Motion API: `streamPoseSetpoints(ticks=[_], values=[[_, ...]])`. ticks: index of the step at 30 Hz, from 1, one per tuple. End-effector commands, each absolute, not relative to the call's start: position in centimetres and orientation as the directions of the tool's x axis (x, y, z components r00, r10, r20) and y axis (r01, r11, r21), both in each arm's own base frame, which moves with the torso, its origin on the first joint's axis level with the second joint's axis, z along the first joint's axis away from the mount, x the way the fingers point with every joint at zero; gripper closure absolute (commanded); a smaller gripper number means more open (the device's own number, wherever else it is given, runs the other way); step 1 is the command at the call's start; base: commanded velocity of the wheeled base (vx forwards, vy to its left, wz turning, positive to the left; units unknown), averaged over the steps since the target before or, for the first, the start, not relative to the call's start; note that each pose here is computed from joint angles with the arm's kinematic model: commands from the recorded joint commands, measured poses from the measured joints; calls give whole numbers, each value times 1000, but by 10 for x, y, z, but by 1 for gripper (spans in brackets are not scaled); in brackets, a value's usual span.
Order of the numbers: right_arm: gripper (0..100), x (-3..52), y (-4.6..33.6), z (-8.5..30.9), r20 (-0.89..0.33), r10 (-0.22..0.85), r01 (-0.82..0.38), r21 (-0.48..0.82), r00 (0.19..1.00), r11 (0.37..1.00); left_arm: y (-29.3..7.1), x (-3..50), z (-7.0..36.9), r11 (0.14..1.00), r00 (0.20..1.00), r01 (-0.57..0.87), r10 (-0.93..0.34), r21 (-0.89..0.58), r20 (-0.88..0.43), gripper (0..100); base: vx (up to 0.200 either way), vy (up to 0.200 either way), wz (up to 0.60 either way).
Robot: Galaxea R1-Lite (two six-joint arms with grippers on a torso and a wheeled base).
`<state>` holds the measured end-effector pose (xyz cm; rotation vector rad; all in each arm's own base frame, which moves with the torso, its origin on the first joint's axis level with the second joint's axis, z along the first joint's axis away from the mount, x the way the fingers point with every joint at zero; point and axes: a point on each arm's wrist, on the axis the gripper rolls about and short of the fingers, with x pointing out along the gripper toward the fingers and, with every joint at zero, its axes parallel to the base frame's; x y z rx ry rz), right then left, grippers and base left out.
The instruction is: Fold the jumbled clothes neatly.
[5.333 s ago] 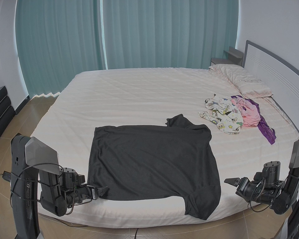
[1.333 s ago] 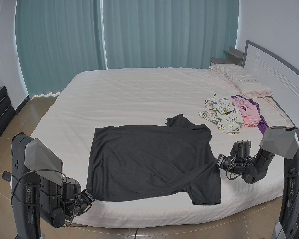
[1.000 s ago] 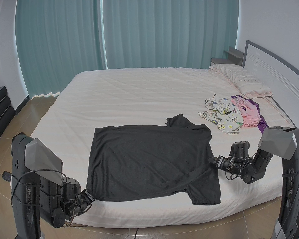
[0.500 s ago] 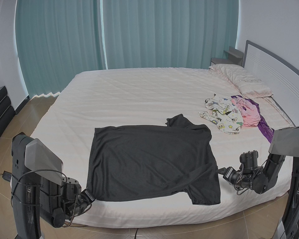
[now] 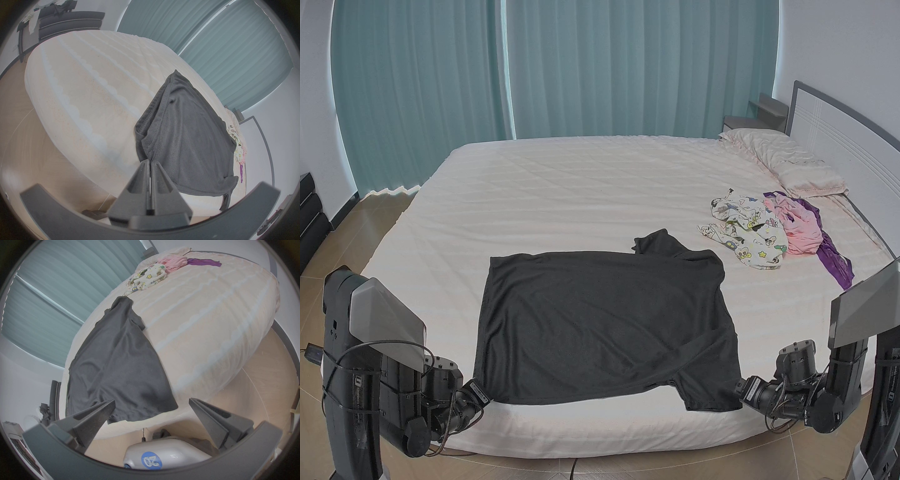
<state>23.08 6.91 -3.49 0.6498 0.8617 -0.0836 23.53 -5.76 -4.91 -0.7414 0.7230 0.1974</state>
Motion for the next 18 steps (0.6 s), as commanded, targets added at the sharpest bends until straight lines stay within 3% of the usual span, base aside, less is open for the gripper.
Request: streamPoseSetpoints(ticks=[1,18], values=[[0,221,71,-54,-779,165,340,440,604,831,-58,236,-48,730,754,-399,-83,-555,-652,100,0,0,0],[0,228,83,-64,-731,203,244,455,651,856,-58,237,-48,729,755,-398,-84,-556,-651,100,0,0,0]])
